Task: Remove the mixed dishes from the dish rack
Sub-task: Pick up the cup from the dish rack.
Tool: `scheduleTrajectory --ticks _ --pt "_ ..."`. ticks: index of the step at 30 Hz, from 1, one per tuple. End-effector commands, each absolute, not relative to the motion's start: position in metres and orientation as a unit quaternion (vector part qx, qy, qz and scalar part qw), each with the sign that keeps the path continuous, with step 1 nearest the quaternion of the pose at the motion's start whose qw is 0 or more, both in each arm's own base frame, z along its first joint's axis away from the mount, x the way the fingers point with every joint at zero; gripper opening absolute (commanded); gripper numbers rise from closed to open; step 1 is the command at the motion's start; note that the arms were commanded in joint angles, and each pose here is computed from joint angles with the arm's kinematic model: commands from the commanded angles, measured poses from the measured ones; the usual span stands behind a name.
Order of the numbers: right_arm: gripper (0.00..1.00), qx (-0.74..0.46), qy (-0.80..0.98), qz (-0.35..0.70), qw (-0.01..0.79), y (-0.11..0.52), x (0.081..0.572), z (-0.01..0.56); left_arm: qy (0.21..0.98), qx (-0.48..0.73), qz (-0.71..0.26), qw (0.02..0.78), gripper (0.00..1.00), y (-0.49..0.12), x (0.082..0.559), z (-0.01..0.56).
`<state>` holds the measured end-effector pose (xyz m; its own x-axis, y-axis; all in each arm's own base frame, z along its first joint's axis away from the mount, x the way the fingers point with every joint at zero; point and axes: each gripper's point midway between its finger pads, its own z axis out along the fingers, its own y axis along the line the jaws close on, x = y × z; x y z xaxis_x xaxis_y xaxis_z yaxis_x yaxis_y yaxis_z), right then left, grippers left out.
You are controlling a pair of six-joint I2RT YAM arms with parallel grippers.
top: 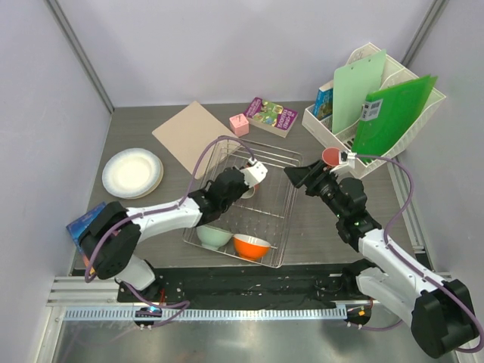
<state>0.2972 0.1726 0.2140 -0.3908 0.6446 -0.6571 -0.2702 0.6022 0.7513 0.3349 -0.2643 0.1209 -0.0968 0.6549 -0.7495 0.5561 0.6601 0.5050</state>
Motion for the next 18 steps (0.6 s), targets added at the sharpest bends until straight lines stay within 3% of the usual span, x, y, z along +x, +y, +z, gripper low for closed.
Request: scheduleTrajectory --ticks 1,4,11,18 --pt "0.8 0.118 0.684 0.435 0.573 0.171 0.299 0.256 0.739 0.324 0.003 0.591 0.0 -0.276 0.347 0.211" --pt "0.8 0.118 0.688 0.426 0.576 0.169 0.301 0.265 0.762 0.287 -0.017 0.581 0.0 -0.284 0.352 0.243" --pt "0.75 0.143 0.746 0.327 0.563 0.148 0.317 0.271 0.875 0.216 0.006 0.433 0.0 -0.298 0.355 0.255" --pt "0.74 0.153 0.778 0.245 0.557 0.123 0.311 0.293 0.915 0.129 -0.097 0.37 0.0 -0.337 0.341 0.282"
